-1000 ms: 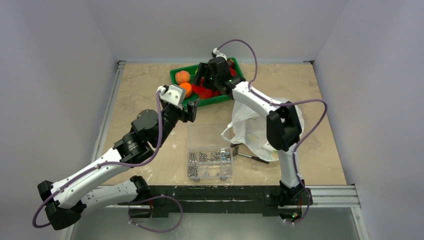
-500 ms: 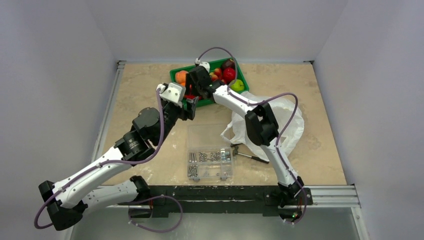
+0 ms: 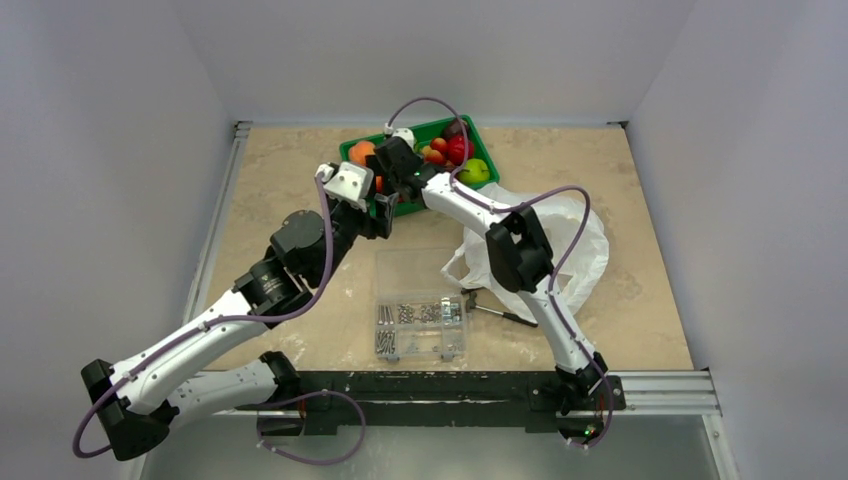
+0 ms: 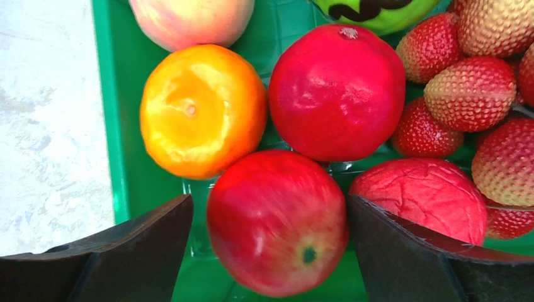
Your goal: Take the fake fruits out of the plastic bag
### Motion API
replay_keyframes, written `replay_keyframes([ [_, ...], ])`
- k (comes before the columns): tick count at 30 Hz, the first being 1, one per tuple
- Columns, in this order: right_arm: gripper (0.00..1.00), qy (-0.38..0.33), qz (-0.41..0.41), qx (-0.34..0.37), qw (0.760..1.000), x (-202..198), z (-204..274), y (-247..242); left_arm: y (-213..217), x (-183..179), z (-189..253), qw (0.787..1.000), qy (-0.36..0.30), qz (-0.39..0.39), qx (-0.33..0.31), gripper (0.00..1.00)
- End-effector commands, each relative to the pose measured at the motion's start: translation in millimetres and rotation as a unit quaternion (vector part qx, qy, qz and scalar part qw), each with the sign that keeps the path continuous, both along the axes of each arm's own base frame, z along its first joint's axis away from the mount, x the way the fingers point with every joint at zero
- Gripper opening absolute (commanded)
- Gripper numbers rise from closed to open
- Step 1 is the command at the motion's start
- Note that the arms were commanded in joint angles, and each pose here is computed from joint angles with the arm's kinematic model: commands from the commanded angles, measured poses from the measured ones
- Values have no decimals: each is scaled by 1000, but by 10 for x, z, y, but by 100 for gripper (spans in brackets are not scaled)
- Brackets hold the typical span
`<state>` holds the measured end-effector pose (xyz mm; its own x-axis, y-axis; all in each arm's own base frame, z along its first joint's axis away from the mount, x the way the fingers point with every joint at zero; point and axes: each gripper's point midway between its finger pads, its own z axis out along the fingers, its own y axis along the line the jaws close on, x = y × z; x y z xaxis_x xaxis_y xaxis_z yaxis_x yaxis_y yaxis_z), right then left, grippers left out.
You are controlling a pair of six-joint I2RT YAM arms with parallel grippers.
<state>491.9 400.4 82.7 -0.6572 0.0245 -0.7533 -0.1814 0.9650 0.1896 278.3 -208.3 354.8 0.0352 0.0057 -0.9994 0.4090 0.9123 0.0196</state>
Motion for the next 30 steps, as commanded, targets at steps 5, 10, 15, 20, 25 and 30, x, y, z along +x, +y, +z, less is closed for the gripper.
replay_keyframes([
  [5,97,-83,27,43,995,-95,1383,-5,89,17,165,1000,-11,10,-26,67],
  [10,98,-97,29,30,994,-353,1785,-304,160,10,206,999,-17,19,-31,67],
  [15,97,-87,24,19,996,-864,1837,-798,144,19,196,999,-13,16,-34,67],
  [20,94,-38,74,49,995,-1406,1347,-950,161,25,186,999,-12,19,-33,67],
  [25,89,51,53,-37,997,-1616,568,-1239,124,67,106,1000,-5,20,-19,67],
  [30,90,42,-75,-136,987,-1478,349,-1925,45,128,-8,1000,6,16,1,67],
])
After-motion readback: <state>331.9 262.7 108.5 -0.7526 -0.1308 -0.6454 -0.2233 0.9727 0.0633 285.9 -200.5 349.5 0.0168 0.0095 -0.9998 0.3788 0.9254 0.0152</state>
